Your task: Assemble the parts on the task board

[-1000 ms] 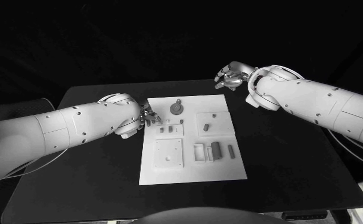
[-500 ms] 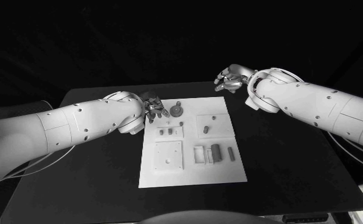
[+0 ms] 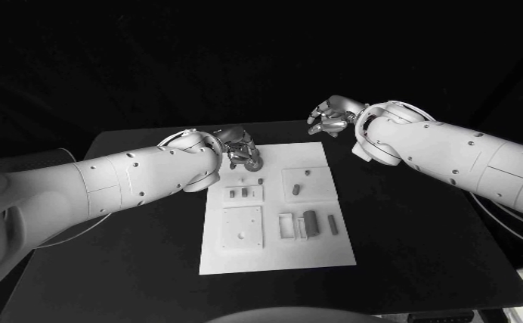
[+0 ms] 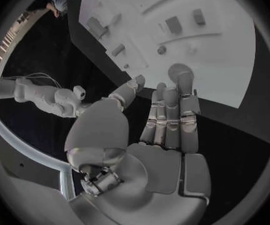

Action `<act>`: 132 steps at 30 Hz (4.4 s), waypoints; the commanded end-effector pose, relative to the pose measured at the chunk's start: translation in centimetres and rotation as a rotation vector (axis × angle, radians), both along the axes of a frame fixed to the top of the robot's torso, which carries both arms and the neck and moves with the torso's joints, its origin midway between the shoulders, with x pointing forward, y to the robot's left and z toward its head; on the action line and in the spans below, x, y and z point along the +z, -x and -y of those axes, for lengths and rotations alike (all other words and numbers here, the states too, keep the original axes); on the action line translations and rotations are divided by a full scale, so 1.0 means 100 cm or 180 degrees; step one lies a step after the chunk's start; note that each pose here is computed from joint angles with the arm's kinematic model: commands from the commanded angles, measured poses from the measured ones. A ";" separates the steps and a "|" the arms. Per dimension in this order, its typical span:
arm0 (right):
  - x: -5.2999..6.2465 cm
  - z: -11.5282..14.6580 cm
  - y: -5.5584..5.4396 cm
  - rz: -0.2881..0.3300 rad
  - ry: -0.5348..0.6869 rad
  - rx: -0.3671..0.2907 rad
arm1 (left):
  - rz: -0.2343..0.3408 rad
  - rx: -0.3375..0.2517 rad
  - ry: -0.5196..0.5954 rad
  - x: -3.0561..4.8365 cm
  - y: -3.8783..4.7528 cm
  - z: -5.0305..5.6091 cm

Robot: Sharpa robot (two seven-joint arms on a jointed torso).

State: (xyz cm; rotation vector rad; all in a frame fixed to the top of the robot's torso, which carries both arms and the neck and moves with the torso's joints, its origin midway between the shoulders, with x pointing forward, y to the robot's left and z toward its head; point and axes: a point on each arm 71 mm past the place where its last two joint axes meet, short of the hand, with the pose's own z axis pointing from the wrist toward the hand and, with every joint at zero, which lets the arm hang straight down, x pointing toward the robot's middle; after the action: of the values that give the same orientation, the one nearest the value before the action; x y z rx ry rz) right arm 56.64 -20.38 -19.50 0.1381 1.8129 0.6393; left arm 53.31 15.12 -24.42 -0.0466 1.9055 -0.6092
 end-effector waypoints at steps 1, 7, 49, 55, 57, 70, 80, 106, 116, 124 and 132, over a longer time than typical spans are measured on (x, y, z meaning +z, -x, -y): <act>0.000 -0.001 0.001 0.0001 0.0007 0.0042 | 0.0539 -0.0524 -0.0153 0.0063 0.0020 0.011; 0.000 0.000 0.001 -0.0001 0.0006 0.0044 | 0.0700 -0.0880 -0.0420 0.0012 0.0056 0.019; 0.000 0.000 0.001 0.0004 0.0000 0.0039 | 0.0566 -0.1260 -0.0816 -0.0202 -0.0048 0.027; 0.001 0.000 0.002 0.0006 -0.0001 0.0040 | 0.0532 -0.1252 -0.0816 -0.0258 -0.0039 0.028; 0.001 0.000 0.002 0.0006 -0.0002 0.0041 | 0.0524 -0.1253 -0.0817 -0.0268 -0.0036 0.027; 0.001 0.000 0.002 0.0004 -0.0004 0.0047 | 0.0477 -0.1216 -0.0844 -0.0373 -0.0045 0.025; 0.001 -0.001 0.002 0.0004 -0.0005 0.0050 | 0.0468 -0.1175 -0.0833 -0.0461 -0.0045 0.023; 0.001 -0.003 0.002 0.0002 -0.0009 0.0067 | 0.0386 -0.1197 -0.0806 -0.0533 -0.0030 0.028; 0.001 -0.003 0.003 0.0000 -0.0009 0.0067 | 0.0373 -0.1187 -0.0814 -0.0544 -0.0030 0.028; 0.001 -0.004 0.002 -0.0001 -0.0009 0.0070 | 0.0370 -0.1165 -0.0829 -0.0546 -0.0043 0.027; 0.001 -0.004 0.003 0.0000 -0.0011 0.0073 | 0.0377 -0.1148 -0.0836 -0.0553 -0.0053 0.026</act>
State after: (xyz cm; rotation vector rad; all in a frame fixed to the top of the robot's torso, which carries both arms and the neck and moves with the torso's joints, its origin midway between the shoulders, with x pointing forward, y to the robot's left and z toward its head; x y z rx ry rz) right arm 56.43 -20.12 -19.42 0.1325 1.8131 0.6509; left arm 53.92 12.72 -29.90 0.4987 1.8699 -0.5681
